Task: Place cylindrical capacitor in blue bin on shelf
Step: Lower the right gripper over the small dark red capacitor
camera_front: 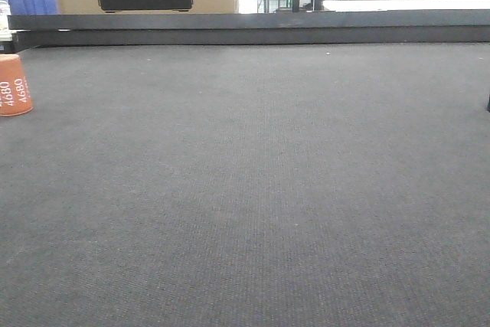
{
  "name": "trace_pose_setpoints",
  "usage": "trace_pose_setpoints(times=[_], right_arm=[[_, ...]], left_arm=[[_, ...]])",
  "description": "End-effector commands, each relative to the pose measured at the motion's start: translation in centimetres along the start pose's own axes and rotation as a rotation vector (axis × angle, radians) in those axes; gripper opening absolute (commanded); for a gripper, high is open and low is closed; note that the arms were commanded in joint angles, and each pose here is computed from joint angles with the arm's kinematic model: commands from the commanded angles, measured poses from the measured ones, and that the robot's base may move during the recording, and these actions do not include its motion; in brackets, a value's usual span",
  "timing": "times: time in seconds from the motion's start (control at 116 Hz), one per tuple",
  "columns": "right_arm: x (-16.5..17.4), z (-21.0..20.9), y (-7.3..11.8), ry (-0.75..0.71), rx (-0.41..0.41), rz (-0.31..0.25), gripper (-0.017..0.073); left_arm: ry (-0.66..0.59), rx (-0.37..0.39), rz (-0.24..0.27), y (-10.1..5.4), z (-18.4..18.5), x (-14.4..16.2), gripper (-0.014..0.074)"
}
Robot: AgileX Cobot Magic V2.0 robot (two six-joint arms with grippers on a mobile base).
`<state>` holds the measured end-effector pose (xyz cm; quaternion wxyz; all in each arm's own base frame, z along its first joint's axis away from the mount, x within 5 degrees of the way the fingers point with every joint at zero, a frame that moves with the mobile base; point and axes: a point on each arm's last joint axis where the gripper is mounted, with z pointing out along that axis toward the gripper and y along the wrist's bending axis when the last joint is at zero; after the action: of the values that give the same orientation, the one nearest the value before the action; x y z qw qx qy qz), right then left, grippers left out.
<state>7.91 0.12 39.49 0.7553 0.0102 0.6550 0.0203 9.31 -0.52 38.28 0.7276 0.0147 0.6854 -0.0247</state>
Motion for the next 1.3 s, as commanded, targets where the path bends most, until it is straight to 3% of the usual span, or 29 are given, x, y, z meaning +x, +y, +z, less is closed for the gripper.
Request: trace_pose_setpoints(times=[0.0,0.311,0.388,0.457,0.604,0.673,0.906,0.958,1.027,1.295], right_arm=[[0.5,2.2,-0.1,0.074,0.007,-0.004,-0.0159],[3.6,6.7,-0.4,0.267,0.015,0.002,-0.0158],[4.0,7.2,-0.4,0.291,0.016,0.003,-0.012],[4.4,7.6,-0.5,0.311,0.017,0.004,0.0007],[5.1,8.5,-0.6,0.339,0.019,0.005,0.0455],[5.4,8.8,-0.6,0.353,0.02,0.005,0.058],[8.7,10.4,-0.8,0.475,0.028,0.009,0.0569],[10.2,11.0,-1.0,0.497,0.033,-0.015,0.0569],[11.7,11.7,-1.2,0.478,0.04,-0.045,0.0569],[17.6,14.5,-3.6,0.338,0.153,-0.057,0.0569]], left_arm=[[0.041,0.0,-0.012,0.0,1.1,0.2,0.051],[0.063,0.047,-0.012,-0.5,1.6,0.5,0.0532],[0.067,0.047,-0.012,-0.5,1.6,0.5,0.0532],[0.072,0.047,-0.012,-0.5,1.6,0.6,0.0532],[0.085,0.063,-0.012,-0.7,1.6,0.7,0.0532],[0.089,0.081,-0.012,-0.9,1.6,0.7,0.0532],[0.086,0.106,-0.013,-1.2,1.5,0.7,0.0532],[0.084,0.106,-0.013,-1.2,1.5,0.7,0.0532],[0.081,0.106,-0.013,-1.2,1.5,0.7,0.0532],[0.079,0.106,-0.011,-1.2,1.5,0.6,0.0532]])
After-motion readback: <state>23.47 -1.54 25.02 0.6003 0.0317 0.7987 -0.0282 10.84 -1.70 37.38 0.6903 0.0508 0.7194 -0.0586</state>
